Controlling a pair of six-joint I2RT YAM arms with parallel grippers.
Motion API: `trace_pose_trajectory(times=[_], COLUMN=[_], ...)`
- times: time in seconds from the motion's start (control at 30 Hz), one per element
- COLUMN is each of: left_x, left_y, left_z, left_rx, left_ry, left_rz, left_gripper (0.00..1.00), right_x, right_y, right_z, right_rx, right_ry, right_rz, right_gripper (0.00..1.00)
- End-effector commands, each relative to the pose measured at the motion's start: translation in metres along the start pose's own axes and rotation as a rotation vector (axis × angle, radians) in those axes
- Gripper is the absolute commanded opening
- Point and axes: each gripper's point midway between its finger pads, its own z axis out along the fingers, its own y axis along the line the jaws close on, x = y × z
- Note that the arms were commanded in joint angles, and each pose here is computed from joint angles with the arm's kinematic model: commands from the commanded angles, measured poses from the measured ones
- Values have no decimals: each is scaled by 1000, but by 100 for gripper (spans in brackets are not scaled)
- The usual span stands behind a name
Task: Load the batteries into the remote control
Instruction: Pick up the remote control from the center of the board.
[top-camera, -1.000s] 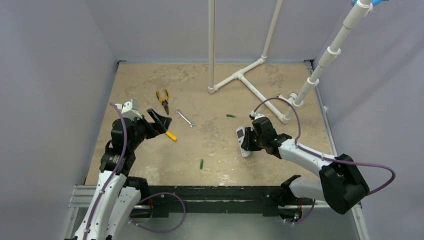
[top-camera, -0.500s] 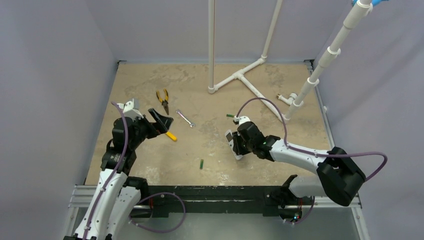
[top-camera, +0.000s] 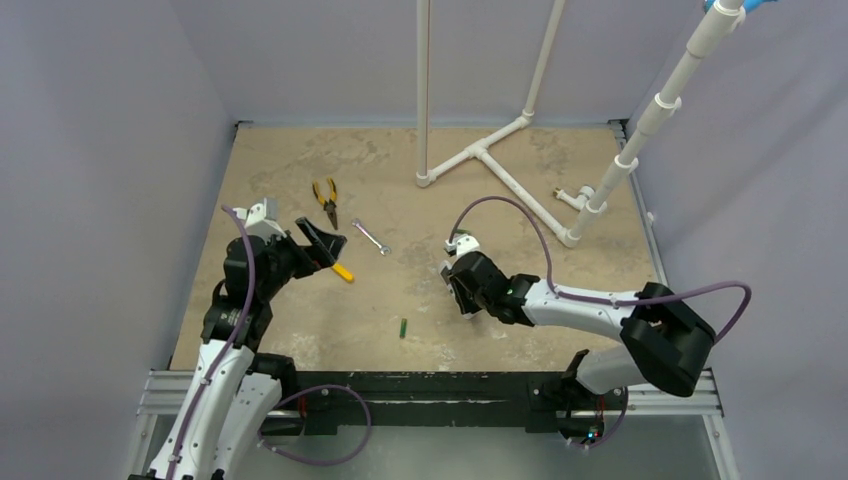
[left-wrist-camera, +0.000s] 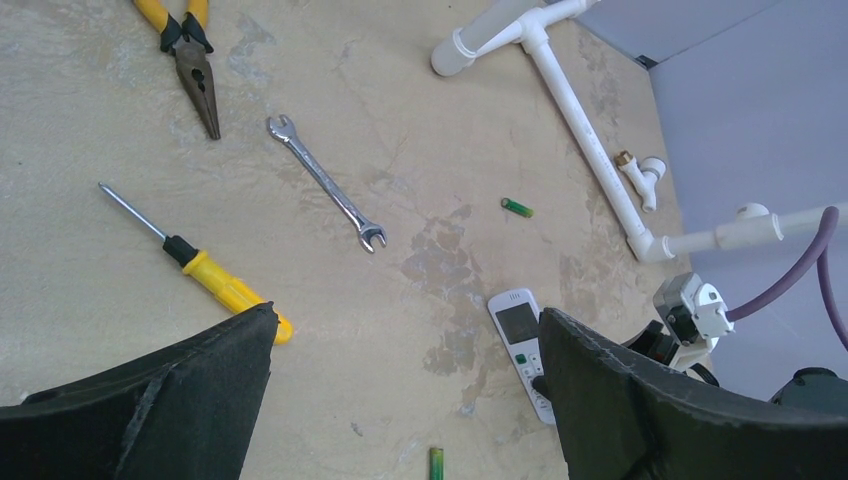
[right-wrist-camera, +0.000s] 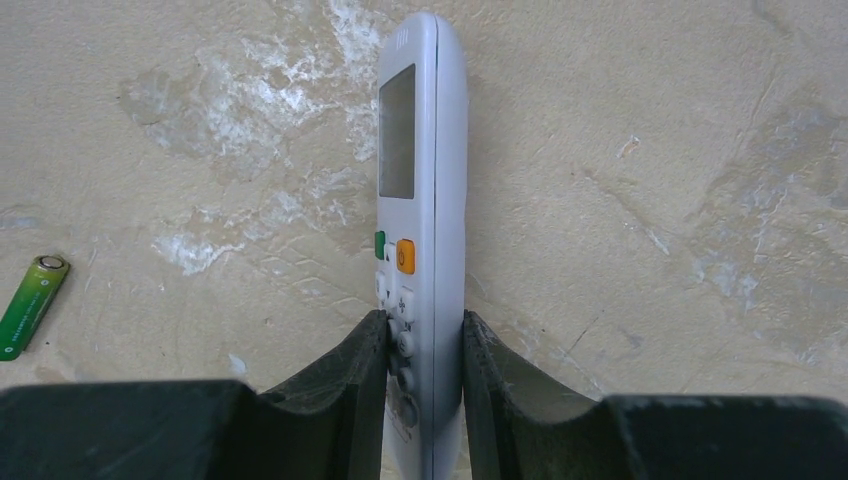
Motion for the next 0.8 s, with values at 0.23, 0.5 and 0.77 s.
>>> trace_pose_trajectory(times=[0.23, 0.5, 0.77], left_x=[-4, -9, -20], left_y=[-12, -55, -88], left_z=[2, 14, 19], left_rx=[52, 211, 284], left_ry=[-9, 83, 162], left_rz=[-31, -225, -394], left_gripper=[100, 96, 90], right_x=[-6, -74, -137], right_y=[14, 29, 48], right_z=[-10, -35, -53], right_rx=[-80, -149, -155], right_ry=[-24, -266, -471], right_rz=[-113, -261, -433], right_gripper=[0, 0, 0])
